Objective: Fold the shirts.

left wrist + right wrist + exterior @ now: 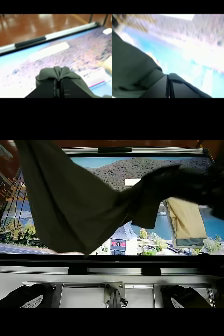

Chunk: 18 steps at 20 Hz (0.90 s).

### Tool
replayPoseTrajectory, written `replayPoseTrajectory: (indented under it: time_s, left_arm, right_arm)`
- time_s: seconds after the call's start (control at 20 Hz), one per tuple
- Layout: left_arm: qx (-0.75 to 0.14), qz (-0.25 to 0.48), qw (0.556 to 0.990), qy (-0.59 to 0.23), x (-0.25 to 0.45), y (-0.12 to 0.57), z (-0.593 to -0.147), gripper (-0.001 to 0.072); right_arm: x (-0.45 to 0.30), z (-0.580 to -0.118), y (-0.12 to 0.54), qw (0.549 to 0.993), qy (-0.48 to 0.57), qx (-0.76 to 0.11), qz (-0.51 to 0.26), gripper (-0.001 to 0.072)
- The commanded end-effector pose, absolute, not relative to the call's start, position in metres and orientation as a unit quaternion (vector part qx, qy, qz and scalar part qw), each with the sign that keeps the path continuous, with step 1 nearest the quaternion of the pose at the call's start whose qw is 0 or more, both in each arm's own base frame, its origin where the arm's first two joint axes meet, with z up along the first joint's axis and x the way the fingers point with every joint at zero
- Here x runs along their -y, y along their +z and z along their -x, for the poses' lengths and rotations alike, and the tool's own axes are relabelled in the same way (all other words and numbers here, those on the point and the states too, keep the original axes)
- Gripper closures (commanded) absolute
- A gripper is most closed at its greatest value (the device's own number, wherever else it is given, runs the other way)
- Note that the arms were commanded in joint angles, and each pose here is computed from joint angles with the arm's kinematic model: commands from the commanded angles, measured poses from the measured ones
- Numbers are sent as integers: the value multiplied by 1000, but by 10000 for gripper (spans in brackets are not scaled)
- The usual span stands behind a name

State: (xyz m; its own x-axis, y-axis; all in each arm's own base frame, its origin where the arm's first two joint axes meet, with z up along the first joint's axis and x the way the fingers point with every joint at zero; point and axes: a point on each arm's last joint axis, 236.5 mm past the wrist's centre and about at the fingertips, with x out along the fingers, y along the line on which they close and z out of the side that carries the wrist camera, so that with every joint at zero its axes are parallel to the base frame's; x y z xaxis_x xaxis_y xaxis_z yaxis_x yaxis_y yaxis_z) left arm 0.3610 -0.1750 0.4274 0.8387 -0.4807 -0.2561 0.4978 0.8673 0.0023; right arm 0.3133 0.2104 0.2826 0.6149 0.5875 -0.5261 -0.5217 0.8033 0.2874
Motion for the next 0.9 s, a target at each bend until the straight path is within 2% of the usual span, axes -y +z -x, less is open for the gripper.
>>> replayPoseTrajectory:
  time_s: [0.0,0.2,0.35,0.4,0.45,0.5,0.55,0.85]
  left_arm:
    - [-217,-68,948,-221,180,346,-429,671]
    - [-367,-53,905,-211,207,204,-494,670]
    - [-475,-44,849,-226,225,110,-497,650]
    - [-508,-42,829,-231,228,90,-489,485]
    - [-533,-44,812,-233,227,78,-480,254]
    - [-550,-49,801,-232,223,71,-473,74]
    - [-564,-50,792,-228,215,71,-467,55]
    - [-625,3,756,-197,135,111,-422,56]
  right_arm:
    - [-209,-316,171,846,277,-454,-33,655]
    - [-205,-349,91,838,226,-496,-33,655]
    - [-210,-362,64,830,217,-513,-35,654]
    - [-210,-363,59,826,213,-520,-37,654]
    - [-210,-363,56,824,212,-524,-38,654]
    - [-210,-363,56,824,212,-524,-37,654]
    - [-209,-362,56,824,211,-524,-37,654]
    - [-203,-342,47,799,209,-564,-24,653]
